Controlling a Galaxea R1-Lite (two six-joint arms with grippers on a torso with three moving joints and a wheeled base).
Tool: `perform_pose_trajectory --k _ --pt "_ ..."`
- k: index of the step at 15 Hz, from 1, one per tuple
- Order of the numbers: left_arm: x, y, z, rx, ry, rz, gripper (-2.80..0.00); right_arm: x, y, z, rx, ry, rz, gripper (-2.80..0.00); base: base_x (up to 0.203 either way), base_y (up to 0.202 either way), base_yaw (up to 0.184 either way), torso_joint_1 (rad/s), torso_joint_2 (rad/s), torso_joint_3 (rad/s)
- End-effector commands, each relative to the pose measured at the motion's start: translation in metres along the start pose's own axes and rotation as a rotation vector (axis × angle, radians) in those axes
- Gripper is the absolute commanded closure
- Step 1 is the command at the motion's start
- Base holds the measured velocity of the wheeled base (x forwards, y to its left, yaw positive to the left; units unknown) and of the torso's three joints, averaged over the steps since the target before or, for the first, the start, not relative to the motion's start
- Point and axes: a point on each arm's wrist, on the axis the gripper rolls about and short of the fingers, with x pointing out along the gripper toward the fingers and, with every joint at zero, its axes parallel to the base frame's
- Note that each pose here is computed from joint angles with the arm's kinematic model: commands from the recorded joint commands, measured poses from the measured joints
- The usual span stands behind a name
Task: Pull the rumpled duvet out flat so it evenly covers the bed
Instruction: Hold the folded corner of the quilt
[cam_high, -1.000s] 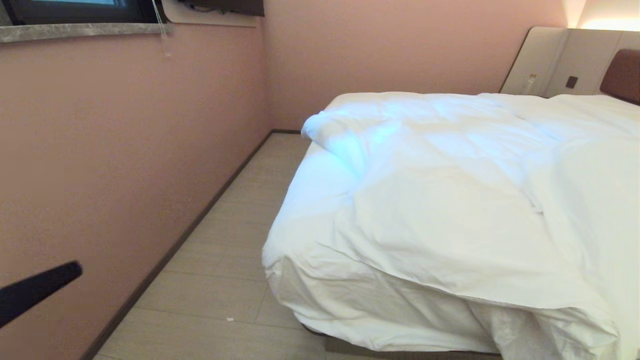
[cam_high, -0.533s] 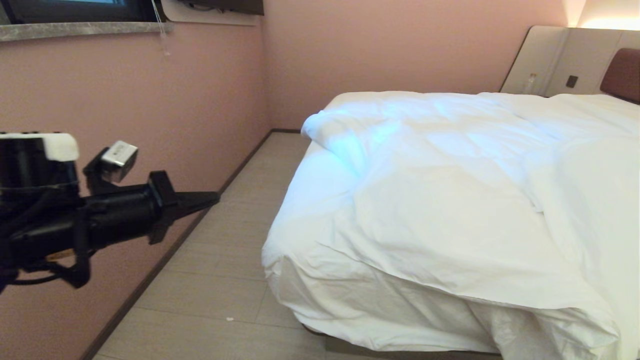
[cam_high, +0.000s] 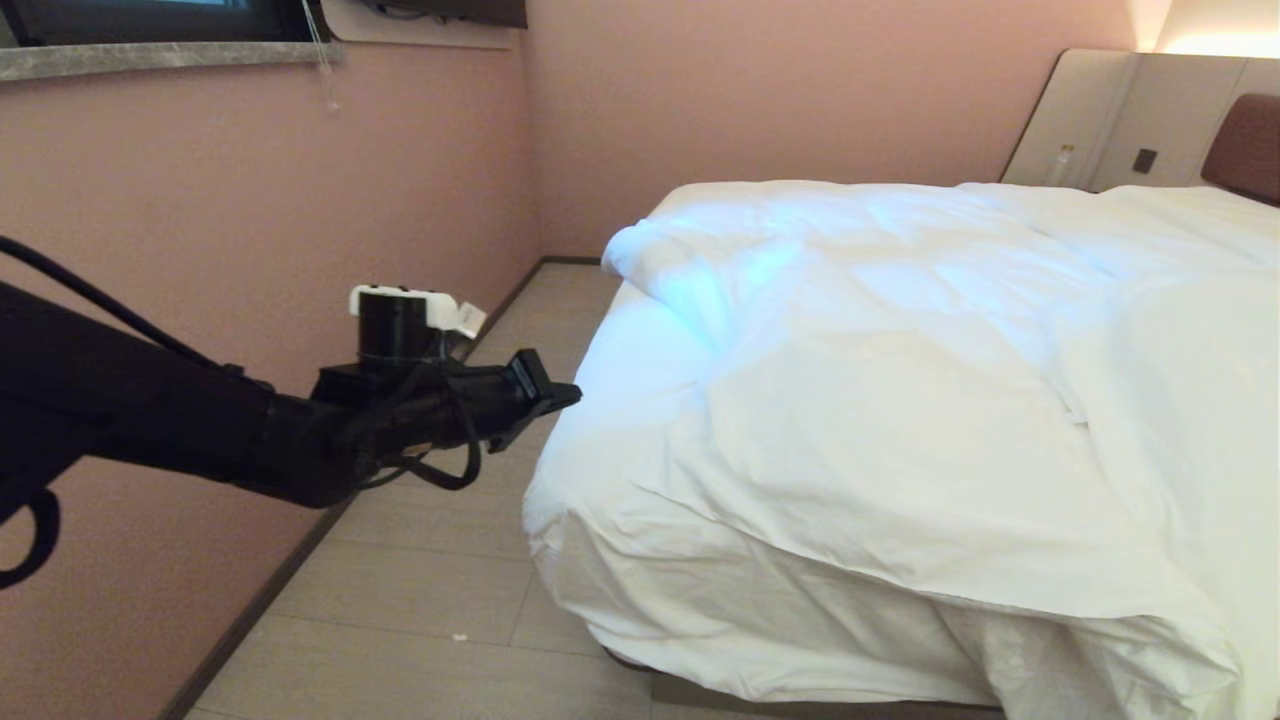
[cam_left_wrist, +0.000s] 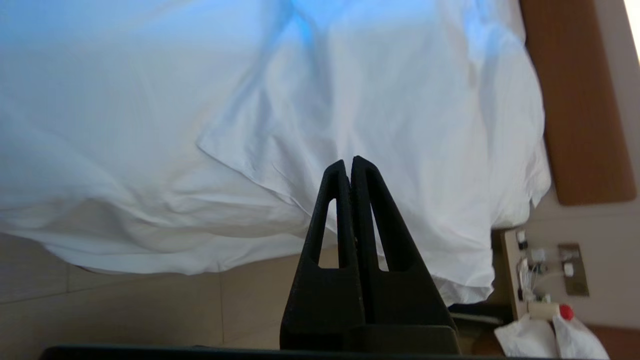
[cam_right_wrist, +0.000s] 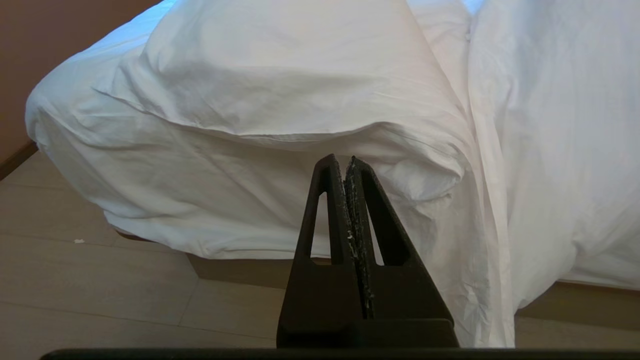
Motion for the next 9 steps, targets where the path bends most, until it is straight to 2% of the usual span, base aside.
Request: perform_pose_trajectory --k 1,3,5,7,9 --pt "0.024 0.011 -0.010 -0.015 0.042 0.011 0.00 0.000 0.000 0.000 0.000 0.001 0.001 0.00 0.000 0.000 0.000 0.000 0.00 0.000" --pt "0.039 0.015 -0.014 -0.026 0.078 0.032 0.00 0.000 0.000 0.000 0.000 0.001 0.001 0.00 0.000 0.000 0.000 0.000 0.00 0.000" --pt "0.044 0.021 -0.016 -0.032 0.079 0.064 0.00 0.000 0.000 0.000 0.000 0.001 0.001 0.00 0.000 0.000 0.000 0.000 0.00 0.000" --pt "0.053 0.027 -0.021 -0.017 0.065 0.108 0.00 0.000 0.000 0.000 0.000 0.001 0.001 0.00 0.000 0.000 0.000 0.000 0.00 0.000" --pt "0.062 0.028 -0.026 -0.004 0.072 0.116 0.00 0.000 0.000 0.000 0.000 0.001 0.001 0.00 0.000 0.000 0.000 0.000 0.00 0.000"
